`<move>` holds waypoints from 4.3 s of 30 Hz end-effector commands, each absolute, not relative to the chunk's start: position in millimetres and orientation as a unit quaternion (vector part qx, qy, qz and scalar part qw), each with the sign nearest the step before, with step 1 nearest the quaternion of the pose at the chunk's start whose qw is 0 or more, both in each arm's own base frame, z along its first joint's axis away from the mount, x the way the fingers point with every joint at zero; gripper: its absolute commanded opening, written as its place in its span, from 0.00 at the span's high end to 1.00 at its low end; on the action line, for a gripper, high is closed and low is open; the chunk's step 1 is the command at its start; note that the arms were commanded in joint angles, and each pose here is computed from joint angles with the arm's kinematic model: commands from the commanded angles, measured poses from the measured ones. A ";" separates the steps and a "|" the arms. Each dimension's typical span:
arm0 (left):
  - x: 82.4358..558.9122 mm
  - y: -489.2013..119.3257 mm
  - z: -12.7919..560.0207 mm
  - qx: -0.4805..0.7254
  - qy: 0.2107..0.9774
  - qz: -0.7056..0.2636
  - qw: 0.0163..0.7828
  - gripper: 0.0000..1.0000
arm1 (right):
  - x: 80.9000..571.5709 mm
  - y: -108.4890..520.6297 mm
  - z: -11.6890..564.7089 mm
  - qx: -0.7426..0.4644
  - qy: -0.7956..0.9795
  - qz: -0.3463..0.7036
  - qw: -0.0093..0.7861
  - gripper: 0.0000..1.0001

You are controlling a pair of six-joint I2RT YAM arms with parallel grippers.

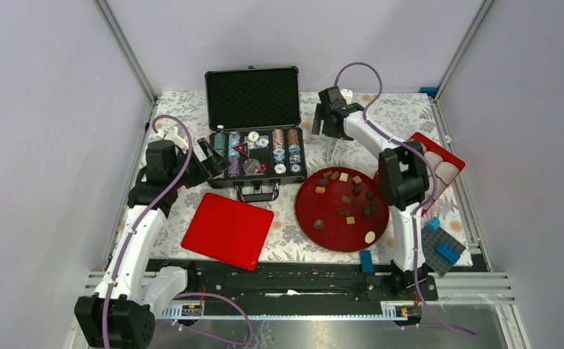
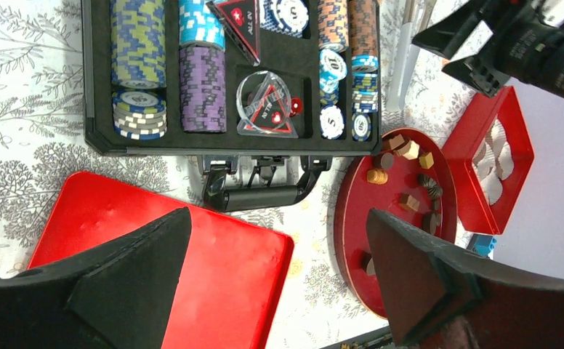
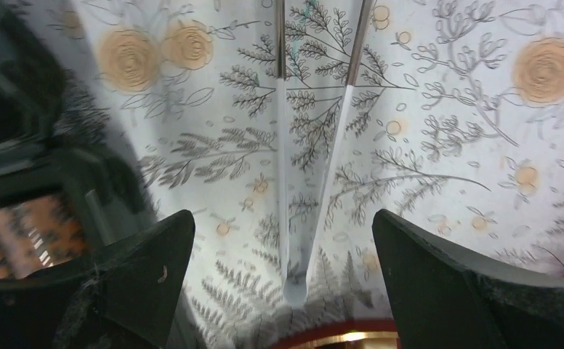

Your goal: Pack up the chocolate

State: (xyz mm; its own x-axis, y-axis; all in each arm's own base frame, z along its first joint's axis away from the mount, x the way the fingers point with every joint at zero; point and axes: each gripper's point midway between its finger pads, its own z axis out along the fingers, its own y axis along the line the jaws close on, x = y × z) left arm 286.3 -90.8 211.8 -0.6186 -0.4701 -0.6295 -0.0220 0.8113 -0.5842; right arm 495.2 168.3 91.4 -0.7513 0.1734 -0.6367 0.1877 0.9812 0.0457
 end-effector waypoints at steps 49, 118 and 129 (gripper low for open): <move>295.9 -64.3 218.8 -0.133 0.861 -0.195 0.451 0.01 | 515.8 167.6 166.5 0.035 0.942 0.005 0.334 0.79; 289.4 -79.1 192.8 -0.157 0.870 -0.231 0.407 0.01 | 124.3 109.4 152.7 -0.015 0.989 0.100 0.111 0.44; 290.4 -84.5 200.4 -0.154 0.862 -0.249 0.414 0.01 | 124.6 114.7 140.1 -0.007 0.989 0.090 0.114 0.36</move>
State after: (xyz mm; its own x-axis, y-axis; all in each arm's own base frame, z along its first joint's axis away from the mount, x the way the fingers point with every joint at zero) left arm 282.1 -78.2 181.8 -0.6429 -0.4701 -0.6048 -0.1168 0.8405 -0.5291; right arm 121.6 110.8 143.0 -0.9766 -0.0289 -0.2133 -0.0665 0.9830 0.1714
